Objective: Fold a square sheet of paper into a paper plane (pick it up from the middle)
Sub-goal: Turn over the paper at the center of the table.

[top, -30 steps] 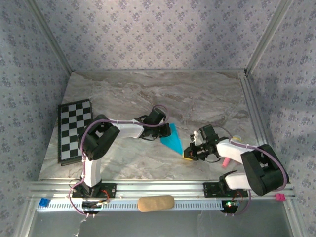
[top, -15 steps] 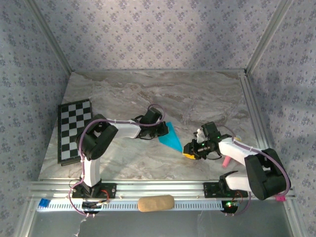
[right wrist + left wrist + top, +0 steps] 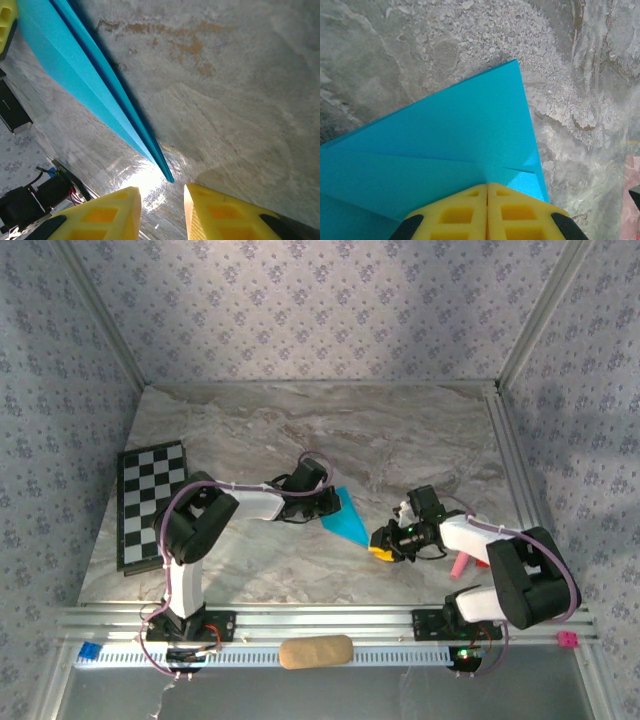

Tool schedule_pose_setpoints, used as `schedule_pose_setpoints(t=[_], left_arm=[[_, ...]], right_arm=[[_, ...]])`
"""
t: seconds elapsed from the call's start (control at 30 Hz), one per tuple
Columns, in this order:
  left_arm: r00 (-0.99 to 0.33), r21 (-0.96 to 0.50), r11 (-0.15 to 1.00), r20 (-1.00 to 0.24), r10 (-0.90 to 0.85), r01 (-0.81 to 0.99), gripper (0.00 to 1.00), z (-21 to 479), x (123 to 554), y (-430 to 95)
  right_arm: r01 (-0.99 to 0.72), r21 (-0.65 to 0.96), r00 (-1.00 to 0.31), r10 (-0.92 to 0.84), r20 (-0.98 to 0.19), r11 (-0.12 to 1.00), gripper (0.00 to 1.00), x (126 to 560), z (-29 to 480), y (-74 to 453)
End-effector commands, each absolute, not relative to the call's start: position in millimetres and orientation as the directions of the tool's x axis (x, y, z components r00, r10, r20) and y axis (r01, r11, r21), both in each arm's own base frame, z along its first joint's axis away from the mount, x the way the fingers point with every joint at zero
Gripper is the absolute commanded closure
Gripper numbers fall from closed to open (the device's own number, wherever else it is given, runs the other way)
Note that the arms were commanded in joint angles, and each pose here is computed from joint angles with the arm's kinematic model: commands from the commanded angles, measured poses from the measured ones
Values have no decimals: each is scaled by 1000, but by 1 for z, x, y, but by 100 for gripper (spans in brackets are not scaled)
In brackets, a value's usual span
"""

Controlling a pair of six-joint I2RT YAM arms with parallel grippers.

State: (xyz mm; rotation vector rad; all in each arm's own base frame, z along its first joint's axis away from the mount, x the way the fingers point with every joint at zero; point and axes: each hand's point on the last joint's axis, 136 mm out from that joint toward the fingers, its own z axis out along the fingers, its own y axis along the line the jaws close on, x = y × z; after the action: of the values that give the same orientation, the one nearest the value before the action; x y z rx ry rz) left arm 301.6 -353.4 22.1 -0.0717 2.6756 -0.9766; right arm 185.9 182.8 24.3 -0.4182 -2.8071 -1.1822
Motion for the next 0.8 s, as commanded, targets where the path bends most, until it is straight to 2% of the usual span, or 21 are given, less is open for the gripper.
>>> schedule_pose_setpoints(t=[0.0, 0.37, 0.77], left_arm=[[-969, -557, 830, -192, -158, -25, 90, -9, 288, -327], [-969, -560, 828, -191, -157, -24, 90, -9, 288, -328], [-968, -566, 824, -193, -159, -23, 90, -8, 288, -329]], right_arm=[[258, 719, -961, 245, 125, 645, 71, 205, 32, 188], [233, 735, -966, 237, 101, 637, 69, 215, 32, 191], [145, 785, -977, 213, 18, 602, 68, 226, 39, 198]])
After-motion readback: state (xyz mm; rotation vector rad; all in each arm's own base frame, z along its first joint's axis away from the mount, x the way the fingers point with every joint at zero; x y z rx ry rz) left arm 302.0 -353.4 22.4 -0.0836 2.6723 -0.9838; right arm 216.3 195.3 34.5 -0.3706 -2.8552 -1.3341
